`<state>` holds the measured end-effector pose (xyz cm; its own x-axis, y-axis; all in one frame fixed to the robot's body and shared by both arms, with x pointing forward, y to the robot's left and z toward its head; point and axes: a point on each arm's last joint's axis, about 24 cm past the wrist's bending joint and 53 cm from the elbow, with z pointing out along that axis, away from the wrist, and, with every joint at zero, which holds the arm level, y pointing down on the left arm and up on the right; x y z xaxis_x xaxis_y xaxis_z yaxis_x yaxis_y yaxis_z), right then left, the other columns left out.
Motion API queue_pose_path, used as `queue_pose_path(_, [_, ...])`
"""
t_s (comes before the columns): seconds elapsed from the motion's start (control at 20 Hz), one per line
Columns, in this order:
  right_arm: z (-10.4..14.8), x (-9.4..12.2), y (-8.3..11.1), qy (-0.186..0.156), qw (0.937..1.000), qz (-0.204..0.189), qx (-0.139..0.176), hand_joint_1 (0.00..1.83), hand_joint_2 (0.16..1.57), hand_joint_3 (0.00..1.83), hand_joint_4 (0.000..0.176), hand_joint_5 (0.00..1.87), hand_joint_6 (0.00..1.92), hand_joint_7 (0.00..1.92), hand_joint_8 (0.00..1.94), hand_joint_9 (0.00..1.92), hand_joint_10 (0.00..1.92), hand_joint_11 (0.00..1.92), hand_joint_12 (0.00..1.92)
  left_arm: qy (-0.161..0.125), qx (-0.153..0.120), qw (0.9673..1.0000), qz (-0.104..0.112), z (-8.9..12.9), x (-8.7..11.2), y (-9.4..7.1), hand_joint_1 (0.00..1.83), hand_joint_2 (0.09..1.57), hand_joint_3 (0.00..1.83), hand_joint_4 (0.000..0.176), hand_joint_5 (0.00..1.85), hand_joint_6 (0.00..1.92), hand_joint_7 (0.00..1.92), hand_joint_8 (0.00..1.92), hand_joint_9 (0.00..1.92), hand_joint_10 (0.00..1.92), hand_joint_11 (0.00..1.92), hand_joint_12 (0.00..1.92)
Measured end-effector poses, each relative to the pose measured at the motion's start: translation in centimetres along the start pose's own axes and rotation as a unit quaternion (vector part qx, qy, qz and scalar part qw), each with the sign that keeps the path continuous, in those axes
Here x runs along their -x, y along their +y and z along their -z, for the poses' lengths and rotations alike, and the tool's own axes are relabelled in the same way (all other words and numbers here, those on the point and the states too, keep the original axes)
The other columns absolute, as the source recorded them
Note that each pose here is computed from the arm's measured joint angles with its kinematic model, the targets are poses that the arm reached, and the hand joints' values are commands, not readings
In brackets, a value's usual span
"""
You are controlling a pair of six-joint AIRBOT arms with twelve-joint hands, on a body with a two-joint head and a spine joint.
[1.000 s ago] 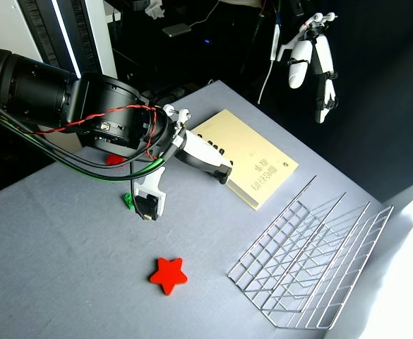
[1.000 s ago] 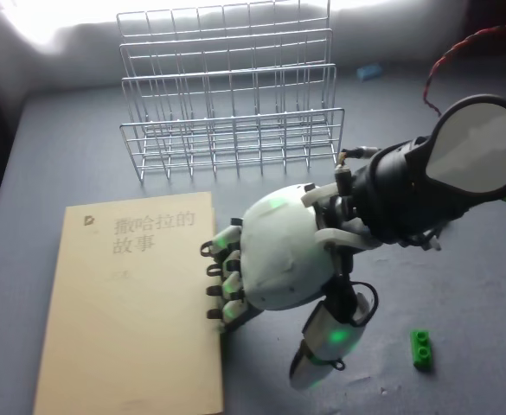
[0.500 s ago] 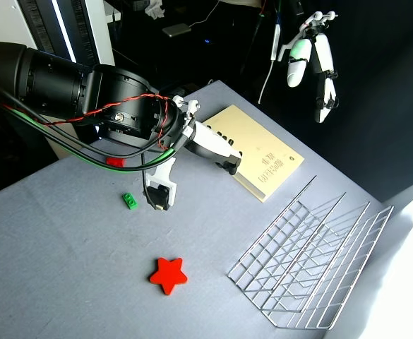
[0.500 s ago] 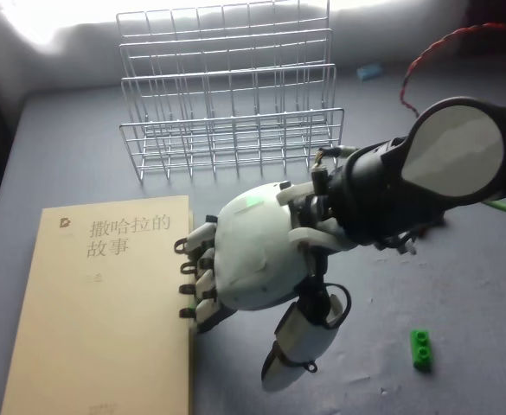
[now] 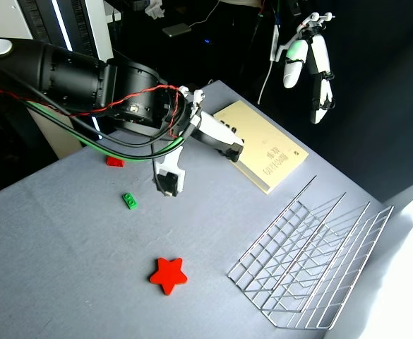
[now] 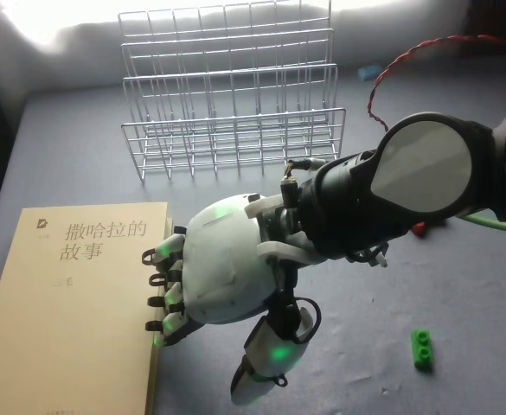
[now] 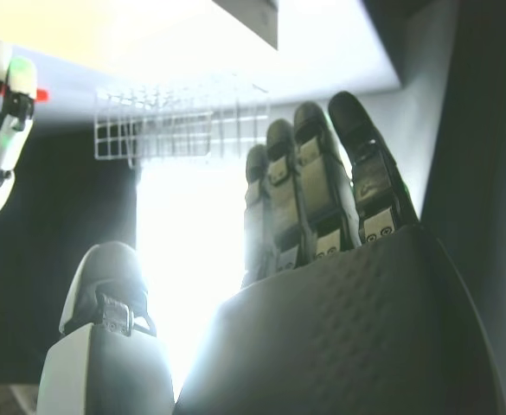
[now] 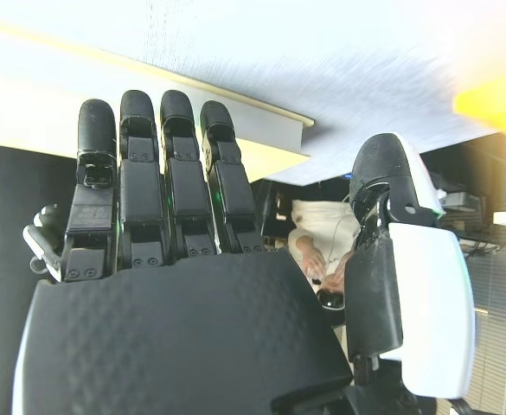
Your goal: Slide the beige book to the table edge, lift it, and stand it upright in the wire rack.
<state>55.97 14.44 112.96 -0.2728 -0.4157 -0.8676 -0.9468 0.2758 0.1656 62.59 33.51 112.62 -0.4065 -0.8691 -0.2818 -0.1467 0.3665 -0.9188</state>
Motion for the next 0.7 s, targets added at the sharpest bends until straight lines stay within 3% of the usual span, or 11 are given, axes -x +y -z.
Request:
queue_pose_path(0.3, [0.0, 0.3, -0.8, -0.006, 0.9999, 0.004, -0.01, 0.17, 1.1, 0.0, 0.0, 0.34, 0.0, 0.38, 0.0, 0.37, 0.01, 0.0, 0.93, 0.0, -0.001, 1.0, 0.0, 0.0, 0.0, 0.0, 0.16, 1.14, 0.0, 0.0, 0.29, 0.0, 0.32, 0.0, 0.3, 0.0, 0.0, 0.69])
queue_pose_path(0.6, [-0.8, 0.5, -0.4, -0.006, 1.0, 0.006, -0.005, 0.14, 1.11, 0.0, 0.0, 0.32, 0.0, 0.37, 0.0, 0.37, 0.0, 0.0, 0.95, 0.0, -0.002, 1.0, -0.001, 0.0, 0.0, -0.1, 0.2, 1.13, 0.0, 0.0, 0.3, 0.0, 0.31, 0.0, 0.31, 0.0, 0.0, 0.75])
queue_pose_path(0.7, [-1.1, 0.2, -0.4, -0.003, 1.0, 0.006, -0.005, 0.1, 1.12, 0.0, 0.0, 0.33, 0.0, 0.38, 0.0, 0.38, 0.0, 0.0, 0.96, 0.0, -0.002, 1.0, -0.001, 0.0, 0.0, -0.1, 0.16, 1.13, 0.0, 0.0, 0.31, 0.0, 0.32, 0.0, 0.32, 0.0, 0.0, 0.86])
